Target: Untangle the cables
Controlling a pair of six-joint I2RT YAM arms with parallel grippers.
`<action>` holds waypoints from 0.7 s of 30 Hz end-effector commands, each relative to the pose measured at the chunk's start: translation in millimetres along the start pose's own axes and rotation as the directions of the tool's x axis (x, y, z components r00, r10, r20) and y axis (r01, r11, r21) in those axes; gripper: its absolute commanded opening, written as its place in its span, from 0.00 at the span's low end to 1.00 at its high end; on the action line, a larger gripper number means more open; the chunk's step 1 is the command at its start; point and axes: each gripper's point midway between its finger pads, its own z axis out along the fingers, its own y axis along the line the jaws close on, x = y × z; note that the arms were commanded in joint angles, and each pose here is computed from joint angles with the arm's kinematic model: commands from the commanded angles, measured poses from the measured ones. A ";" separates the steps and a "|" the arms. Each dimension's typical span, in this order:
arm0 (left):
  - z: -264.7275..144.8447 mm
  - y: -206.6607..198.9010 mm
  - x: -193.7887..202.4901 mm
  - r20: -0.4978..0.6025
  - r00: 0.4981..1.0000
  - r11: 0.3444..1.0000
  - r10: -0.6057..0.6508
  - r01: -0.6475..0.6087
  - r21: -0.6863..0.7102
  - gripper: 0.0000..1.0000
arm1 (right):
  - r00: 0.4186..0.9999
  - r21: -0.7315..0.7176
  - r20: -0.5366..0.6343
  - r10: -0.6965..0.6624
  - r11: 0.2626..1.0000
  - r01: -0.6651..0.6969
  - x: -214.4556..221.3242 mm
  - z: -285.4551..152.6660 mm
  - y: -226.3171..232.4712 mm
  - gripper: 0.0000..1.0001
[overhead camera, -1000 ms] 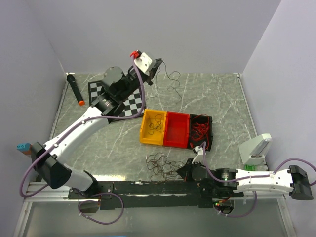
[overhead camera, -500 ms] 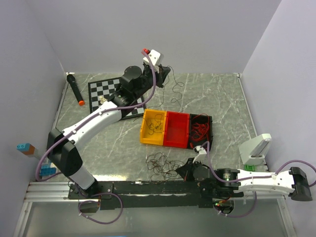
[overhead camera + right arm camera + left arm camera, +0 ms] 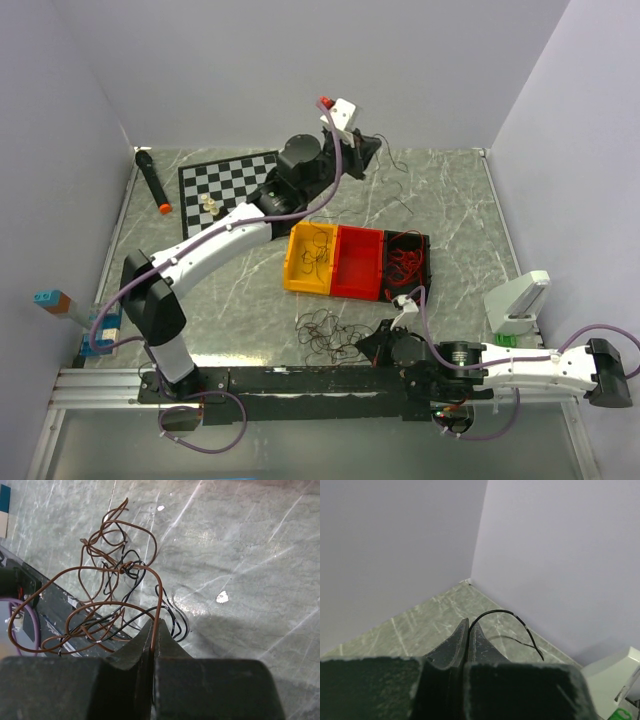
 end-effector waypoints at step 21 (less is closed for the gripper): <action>-89.3 60.9 54.9 -0.129 0.987 0.977 -0.095 0.067 -0.203 0.01 | 0.995 -0.001 0.083 -0.051 0.999 0.052 -41.8 -19.7 27.8 0.64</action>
